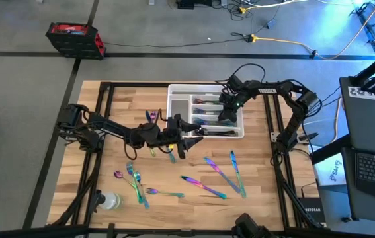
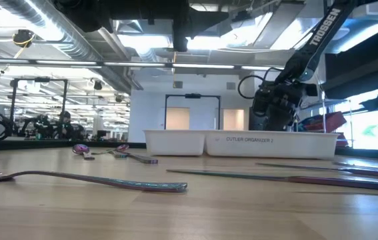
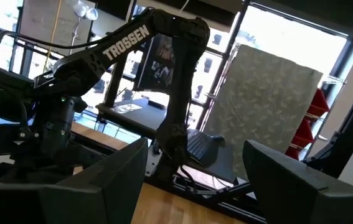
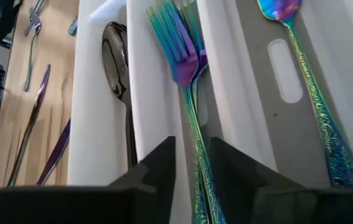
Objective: Sort silverware
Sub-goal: Put the blue spoon into the tray organizer
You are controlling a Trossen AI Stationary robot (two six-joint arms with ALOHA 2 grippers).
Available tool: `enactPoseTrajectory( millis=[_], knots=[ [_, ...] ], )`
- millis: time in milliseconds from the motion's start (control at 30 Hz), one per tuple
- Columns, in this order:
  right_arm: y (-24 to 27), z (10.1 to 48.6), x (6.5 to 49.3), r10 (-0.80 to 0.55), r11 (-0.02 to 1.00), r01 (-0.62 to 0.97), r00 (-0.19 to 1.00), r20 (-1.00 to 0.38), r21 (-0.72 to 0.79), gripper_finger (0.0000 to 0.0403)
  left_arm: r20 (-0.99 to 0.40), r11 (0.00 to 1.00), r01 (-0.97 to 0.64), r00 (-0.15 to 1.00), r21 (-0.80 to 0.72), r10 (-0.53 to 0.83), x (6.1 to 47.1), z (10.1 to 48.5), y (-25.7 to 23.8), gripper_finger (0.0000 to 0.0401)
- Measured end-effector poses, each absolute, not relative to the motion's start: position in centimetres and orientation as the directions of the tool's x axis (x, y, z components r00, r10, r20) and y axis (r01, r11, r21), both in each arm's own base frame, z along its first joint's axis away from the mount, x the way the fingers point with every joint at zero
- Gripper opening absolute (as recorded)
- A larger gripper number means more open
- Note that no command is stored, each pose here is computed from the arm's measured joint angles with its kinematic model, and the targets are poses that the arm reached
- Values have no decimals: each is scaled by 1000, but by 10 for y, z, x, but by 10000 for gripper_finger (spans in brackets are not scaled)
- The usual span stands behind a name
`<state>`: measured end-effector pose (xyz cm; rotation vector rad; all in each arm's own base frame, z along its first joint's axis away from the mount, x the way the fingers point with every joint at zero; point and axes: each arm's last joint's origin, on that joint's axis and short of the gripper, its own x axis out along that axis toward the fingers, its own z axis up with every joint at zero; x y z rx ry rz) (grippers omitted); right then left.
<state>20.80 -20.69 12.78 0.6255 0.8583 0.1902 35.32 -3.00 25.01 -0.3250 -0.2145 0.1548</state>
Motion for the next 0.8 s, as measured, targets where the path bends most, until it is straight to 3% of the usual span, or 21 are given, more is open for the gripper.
enactPoseTrajectory(
  millis=[233,333,433,567,667,800],
  knots=[
    [-198,150,214,326,873,75,644,-692,481,111,129,941,-131,975,-311,179,352,248,-32,250],
    [-186,173,221,186,947,94,619,-763,306,100,3,950,-184,982,-252,191,343,251,-36,249],
    [-169,201,224,24,979,146,613,-790,143,93,-156,931,-334,937,-146,312,329,251,-37,237],
    [-144,241,229,-190,973,231,711,-677,-31,91,-347,866,-501,812,-2,469,302,247,-37,225],
    [-122,250,225,-455,890,399,726,-517,-222,89,-515,832,-549,693,77,505,279,237,-36,219],
    [-98,235,206,-624,778,605,715,-314,-168,80,-704,796,-589,504,144,500,255,220,-29,219]
  ],
)
